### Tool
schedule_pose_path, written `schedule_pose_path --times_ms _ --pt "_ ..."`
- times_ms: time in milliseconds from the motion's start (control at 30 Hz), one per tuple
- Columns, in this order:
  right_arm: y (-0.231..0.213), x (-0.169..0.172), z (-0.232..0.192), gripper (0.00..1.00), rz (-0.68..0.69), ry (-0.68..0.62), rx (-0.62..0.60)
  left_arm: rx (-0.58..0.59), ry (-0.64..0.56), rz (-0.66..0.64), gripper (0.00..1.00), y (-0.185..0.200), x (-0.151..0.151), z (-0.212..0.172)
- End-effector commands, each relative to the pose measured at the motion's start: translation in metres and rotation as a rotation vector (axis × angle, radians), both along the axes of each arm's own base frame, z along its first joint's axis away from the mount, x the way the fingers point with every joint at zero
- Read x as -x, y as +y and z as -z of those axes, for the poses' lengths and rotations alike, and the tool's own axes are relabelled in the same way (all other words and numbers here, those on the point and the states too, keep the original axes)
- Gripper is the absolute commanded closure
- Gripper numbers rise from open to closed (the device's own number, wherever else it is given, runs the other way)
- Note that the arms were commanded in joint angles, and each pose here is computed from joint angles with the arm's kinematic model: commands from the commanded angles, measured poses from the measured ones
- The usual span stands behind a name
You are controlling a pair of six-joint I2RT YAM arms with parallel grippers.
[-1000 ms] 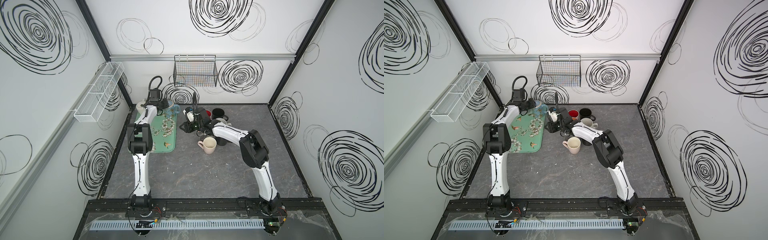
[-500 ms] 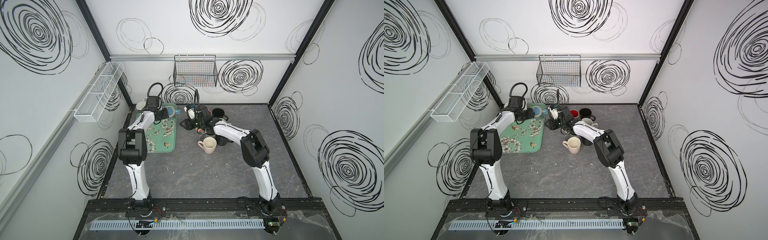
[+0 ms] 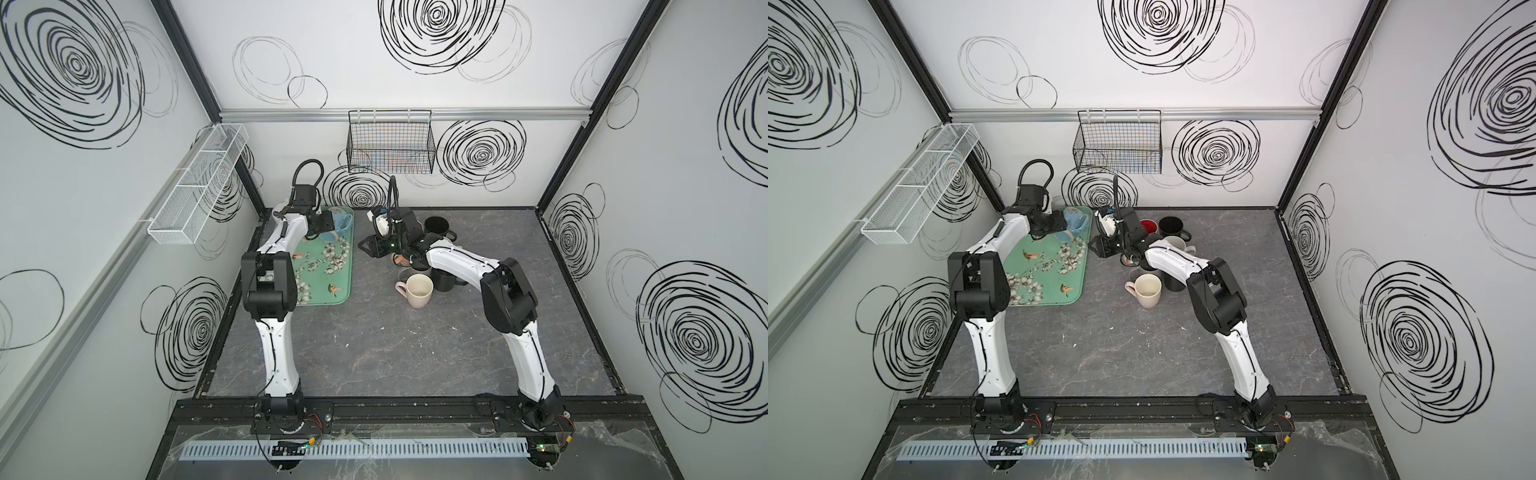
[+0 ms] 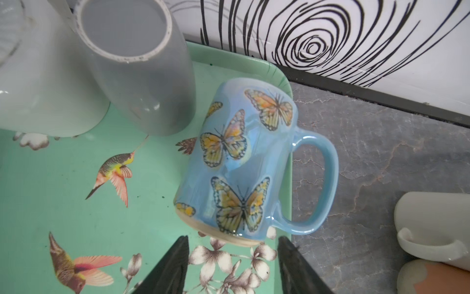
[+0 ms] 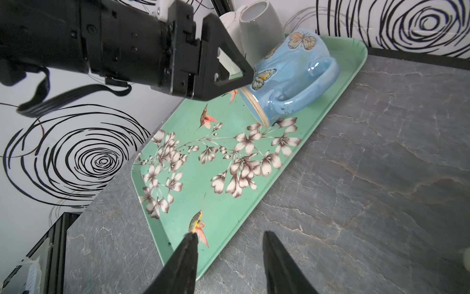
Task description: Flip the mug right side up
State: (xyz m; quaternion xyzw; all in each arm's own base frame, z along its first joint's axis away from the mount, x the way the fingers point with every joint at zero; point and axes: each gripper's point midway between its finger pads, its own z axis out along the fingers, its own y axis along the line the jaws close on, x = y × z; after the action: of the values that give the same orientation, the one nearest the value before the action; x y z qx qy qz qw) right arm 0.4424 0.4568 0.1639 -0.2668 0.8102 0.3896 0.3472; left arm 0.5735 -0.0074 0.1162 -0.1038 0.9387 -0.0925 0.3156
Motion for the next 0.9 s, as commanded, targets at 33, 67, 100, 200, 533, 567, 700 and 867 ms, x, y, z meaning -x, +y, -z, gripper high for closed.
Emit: schedule_pose_path --times_ms 33,67,100,200,533,567,700,867 --pt "0.001 -0.005 0.005 0.55 -0.007 0.011 0.007 -0.001 -0.088 -0.002 0.38 -0.003 -0.023 -0.014" --pt "0.001 -0.005 0.006 0.55 -0.008 0.013 0.009 -0.025 -0.111 -0.002 0.36 -0.001 -0.029 -0.02" --pt "0.002 -0.005 0.007 0.55 -0.011 0.015 0.008 -0.05 -0.135 -0.005 0.34 0.0 -0.036 -0.026" --pt "0.002 -0.004 0.011 0.55 -0.013 0.026 0.014 -0.076 -0.188 0.001 0.3 0.001 -0.057 -0.036" --pt "0.002 -0.007 0.019 0.55 -0.002 0.03 0.027 -0.001 -0.274 -0.041 0.28 -0.019 -0.11 -0.021" --pt "0.002 -0.008 0.02 0.55 -0.001 0.032 0.029 0.012 -0.289 -0.041 0.28 -0.024 -0.113 -0.02" --pt "0.002 -0.007 0.023 0.55 -0.004 0.04 0.036 0.007 -0.301 -0.047 0.23 -0.036 -0.122 -0.008" --pt "0.001 -0.007 0.022 0.55 0.002 0.041 0.041 -0.033 -0.196 -0.032 0.2 -0.044 -0.109 0.024"
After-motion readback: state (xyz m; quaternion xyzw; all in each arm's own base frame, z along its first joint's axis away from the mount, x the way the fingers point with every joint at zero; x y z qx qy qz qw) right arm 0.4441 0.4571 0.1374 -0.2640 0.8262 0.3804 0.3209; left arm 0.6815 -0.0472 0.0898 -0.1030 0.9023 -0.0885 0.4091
